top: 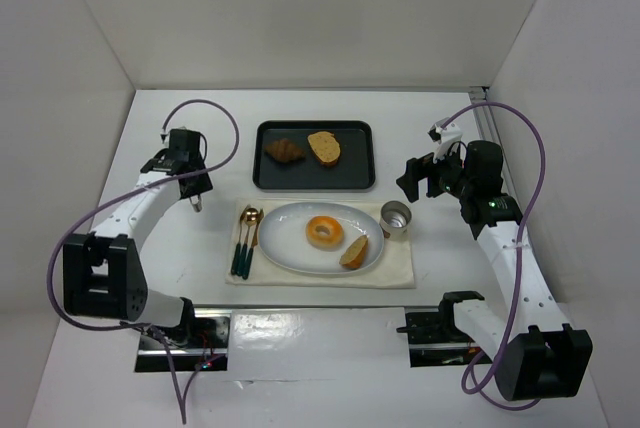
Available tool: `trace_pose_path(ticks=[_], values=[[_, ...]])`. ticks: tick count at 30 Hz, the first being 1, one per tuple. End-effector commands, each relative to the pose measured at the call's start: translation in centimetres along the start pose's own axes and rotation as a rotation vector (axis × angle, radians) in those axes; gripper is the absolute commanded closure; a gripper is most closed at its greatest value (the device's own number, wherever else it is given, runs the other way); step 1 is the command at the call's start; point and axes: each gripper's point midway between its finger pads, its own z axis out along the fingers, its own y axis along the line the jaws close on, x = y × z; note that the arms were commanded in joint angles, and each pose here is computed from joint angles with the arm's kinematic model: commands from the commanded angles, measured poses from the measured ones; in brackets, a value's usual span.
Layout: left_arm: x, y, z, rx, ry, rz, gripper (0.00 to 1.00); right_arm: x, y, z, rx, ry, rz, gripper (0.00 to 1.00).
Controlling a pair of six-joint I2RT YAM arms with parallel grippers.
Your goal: Place the bread
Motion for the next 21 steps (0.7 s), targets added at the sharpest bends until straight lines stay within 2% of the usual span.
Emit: trace_pose_path(ticks=[1, 4, 6, 8, 12, 17, 21], values=[[-1.7, 1.7, 1.6, -0.061, -0.059, 0.012, 0.41, -0.7, 0.2, -0.6, 0.002, -0.029, -0.017, 0.00], [-0.4, 3.3, 3.4, -0.102, 0.008, 0.032, 0.38, -0.7, 0.2, -0.6, 0.002, -0.029, -0.017, 0.00], [0.3, 2.9, 3.9, -0.068, 0.043, 0.040, 0.34, -0.7, 0.2, -0.6, 0.002, -0.029, -0.017, 0.00], [1.9, 2.9, 4.8, -0.045, 0.122, 0.033, 0.29, -0.5, 0.1, -0.4, 0.001, -0.021, -0.013, 0.00], [4.6, 3.2, 6.5, -0.030, 0.268, 0.019, 0.27, -0.5, 0.1, -0.4, 0.001, -0.021, -0.013, 0.00], [5.7, 3.4, 6.8, 0.002, 0.306, 0.013, 0.26, -0.3, 0.0, -0.2, 0.000, -0.013, -0.009, 0.00], [5.9, 3.2, 7.0, 0.005, 0.327, 0.015, 0.15, -0.3, 0.0, -0.2, 0.000, -0.013, -0.009, 0.00]])
